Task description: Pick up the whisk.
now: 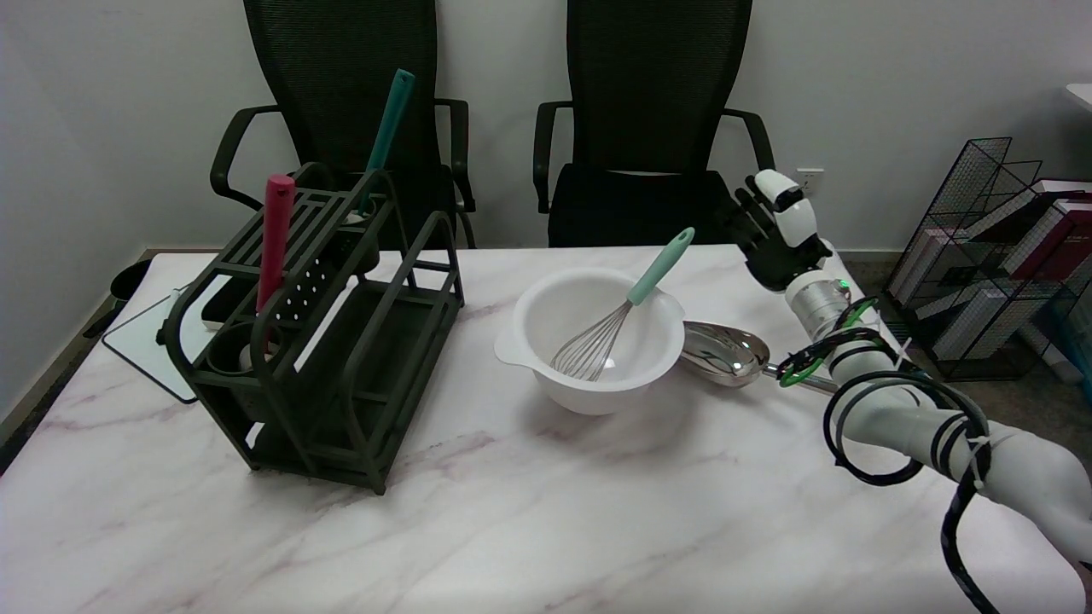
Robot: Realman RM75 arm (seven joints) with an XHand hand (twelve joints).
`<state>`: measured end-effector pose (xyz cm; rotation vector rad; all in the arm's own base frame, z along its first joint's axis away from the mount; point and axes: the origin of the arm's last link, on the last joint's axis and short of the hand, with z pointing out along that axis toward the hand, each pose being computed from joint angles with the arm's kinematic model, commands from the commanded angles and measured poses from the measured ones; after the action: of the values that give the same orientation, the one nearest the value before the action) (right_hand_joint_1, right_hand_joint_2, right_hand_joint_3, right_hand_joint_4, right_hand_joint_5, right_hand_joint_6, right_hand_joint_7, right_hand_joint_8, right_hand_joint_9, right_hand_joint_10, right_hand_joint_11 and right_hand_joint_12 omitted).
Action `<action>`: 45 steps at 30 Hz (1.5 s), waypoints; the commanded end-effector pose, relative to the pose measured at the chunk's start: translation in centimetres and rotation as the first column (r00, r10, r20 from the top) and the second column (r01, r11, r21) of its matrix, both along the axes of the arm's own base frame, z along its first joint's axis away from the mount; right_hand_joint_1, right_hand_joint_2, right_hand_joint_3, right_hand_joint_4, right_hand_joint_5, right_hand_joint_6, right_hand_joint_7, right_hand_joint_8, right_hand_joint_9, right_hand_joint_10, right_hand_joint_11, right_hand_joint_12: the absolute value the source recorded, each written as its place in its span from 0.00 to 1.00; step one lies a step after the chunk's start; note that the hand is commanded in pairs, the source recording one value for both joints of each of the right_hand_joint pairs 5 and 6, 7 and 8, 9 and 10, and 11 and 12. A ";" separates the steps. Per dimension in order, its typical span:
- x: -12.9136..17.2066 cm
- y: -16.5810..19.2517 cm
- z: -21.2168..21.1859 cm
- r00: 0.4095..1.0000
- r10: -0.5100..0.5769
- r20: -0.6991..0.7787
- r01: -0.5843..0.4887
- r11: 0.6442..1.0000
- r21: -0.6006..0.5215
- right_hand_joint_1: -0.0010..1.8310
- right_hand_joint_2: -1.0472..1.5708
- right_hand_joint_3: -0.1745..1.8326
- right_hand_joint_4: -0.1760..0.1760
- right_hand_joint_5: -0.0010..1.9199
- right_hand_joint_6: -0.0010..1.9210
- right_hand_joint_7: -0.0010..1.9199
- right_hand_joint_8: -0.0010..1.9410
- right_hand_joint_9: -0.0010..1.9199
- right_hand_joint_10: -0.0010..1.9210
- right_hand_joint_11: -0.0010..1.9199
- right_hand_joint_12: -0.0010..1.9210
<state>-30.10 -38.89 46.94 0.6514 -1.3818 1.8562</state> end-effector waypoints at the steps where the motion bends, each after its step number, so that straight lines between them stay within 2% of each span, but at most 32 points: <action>1: -0.6 -1.1 -3.1 0.997 -0.059 0.056 0.053 0.993 0.105 0.53 0.57 0.58 0.50 0.15 0.15 0.12 0.12 0.18 0.18 0.15 0.15; 18: -1.3 0.6 -7.3 0.987 -0.070 0.146 0.038 0.976 0.214 0.51 0.62 0.58 0.50 0.16 0.16 0.13 0.13 0.19 0.19 0.16 0.16; 45: -0.5 0.2 -9.5 0.982 -0.059 0.180 0.009 0.964 0.266 0.52 0.64 0.60 0.50 0.18 0.18 0.14 0.14 0.19 0.19 0.17 0.17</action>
<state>-30.85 -38.69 38.69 0.5932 -1.7279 1.7624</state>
